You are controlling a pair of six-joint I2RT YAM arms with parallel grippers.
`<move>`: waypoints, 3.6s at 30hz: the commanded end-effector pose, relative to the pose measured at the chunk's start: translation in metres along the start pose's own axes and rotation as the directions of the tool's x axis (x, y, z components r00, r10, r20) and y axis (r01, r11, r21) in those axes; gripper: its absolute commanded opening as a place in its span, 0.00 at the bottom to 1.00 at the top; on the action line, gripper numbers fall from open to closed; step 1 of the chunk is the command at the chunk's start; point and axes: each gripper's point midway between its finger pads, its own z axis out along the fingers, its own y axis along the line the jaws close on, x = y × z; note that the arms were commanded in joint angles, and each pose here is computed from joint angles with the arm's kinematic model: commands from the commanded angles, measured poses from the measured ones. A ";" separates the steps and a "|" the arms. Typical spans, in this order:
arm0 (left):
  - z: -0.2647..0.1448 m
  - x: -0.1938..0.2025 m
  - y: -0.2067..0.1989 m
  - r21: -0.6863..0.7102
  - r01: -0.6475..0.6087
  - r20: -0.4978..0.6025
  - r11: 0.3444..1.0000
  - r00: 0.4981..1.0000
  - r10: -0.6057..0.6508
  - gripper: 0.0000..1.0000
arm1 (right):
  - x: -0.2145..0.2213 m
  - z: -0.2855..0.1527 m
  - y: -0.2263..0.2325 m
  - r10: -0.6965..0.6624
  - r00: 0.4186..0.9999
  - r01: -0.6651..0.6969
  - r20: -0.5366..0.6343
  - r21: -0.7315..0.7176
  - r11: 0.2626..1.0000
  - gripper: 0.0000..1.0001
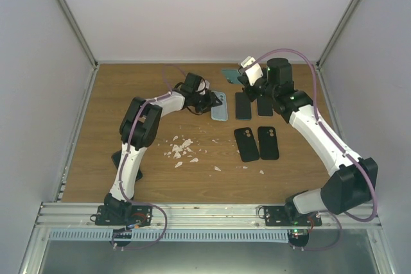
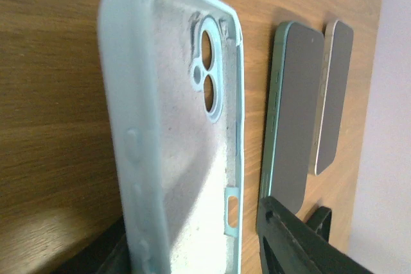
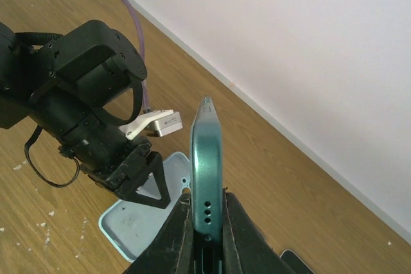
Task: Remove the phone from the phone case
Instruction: Place the phone case at the center of the board, then place the phone at the center of the board.
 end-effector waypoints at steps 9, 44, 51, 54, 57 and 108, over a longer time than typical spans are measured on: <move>-0.037 -0.018 0.010 -0.166 0.016 0.142 0.986 0.990 0.008 0.76 | -0.036 -0.012 -0.015 -0.029 0.994 0.025 0.106 0.039 0.999 0.01; -0.301 -0.026 -0.131 0.327 -0.337 0.445 0.883 0.879 0.170 0.99 | -0.101 -0.113 -0.006 -0.653 0.719 0.523 0.238 0.432 0.734 0.01; -0.333 0.003 -0.149 0.481 -0.393 0.424 0.783 0.887 0.184 0.99 | -0.086 -0.113 0.034 -0.822 0.548 0.652 0.154 0.537 0.535 0.00; -0.336 0.014 -0.153 0.506 -0.410 0.411 0.759 0.888 0.206 0.97 | -0.079 -0.113 0.049 -0.876 0.473 0.687 0.099 0.581 0.437 0.00; -0.333 0.022 -0.151 0.527 -0.386 0.368 0.757 0.907 0.206 0.96 | -0.074 -0.110 0.065 -0.914 0.402 0.719 0.047 0.602 0.347 0.01; -0.277 0.053 -0.202 0.663 -0.361 0.207 0.655 0.930 0.303 0.10 | -0.055 -0.103 0.132 -0.988 0.152 0.718 -0.024 0.690 0.094 0.01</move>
